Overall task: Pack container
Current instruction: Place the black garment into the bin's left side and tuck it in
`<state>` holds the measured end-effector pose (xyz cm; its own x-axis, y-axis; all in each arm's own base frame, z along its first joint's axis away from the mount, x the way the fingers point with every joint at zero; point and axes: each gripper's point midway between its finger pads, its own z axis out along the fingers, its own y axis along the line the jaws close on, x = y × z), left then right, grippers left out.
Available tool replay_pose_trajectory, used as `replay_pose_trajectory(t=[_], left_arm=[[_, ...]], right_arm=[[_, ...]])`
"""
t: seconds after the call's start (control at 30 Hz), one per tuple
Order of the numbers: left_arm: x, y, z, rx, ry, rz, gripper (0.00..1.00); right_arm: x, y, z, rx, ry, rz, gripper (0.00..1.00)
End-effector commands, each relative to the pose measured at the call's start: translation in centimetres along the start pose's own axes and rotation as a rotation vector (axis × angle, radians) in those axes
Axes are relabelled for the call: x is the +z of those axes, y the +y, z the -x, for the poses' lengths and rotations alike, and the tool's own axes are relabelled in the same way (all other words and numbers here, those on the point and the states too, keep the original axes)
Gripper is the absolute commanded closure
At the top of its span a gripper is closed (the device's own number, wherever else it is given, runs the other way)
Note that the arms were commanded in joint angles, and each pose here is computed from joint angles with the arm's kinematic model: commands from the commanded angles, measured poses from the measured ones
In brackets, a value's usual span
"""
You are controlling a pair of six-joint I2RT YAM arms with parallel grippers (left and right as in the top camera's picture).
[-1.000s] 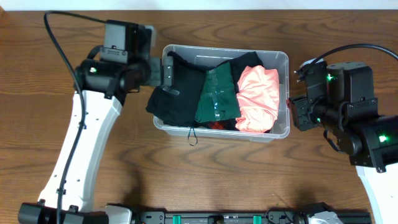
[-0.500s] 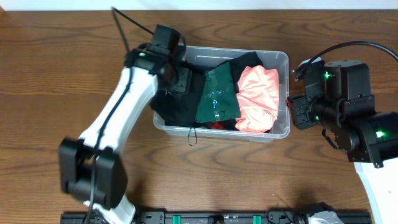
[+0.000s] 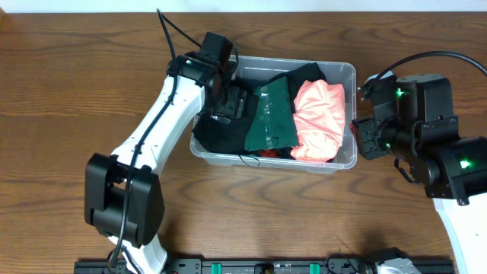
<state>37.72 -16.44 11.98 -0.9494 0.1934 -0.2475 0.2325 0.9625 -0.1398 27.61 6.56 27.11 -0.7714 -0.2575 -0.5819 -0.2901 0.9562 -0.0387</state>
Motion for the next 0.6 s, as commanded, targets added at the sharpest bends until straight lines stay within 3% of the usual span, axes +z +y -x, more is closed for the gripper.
replay_pose_trajectory(t=[0.0,0.13,0.23,0.57], left_arm=[[-4.5,-0.7,0.6,0.014,-0.105,-0.002,0.18],[-8.6,-1.3,0.4,0.004,-0.195,-0.022,0.18],[-9.1,-1.4,-0.2,-0.038,-0.184,-0.03,0.18],[-0.3,-2.4,-2.7,-0.063,0.021,-0.047,0.18]], right_arm=[[0.1,-0.3,-0.1,0.018,0.004,-0.011,0.46],[0.1,-0.3,0.0,0.018,-0.002,-0.011,0.46],[0.1,-0.3,0.2,0.018,-0.007,-0.011,0.46],[0.1,-0.3,0.2,0.018,-0.008,-0.011,0.46]])
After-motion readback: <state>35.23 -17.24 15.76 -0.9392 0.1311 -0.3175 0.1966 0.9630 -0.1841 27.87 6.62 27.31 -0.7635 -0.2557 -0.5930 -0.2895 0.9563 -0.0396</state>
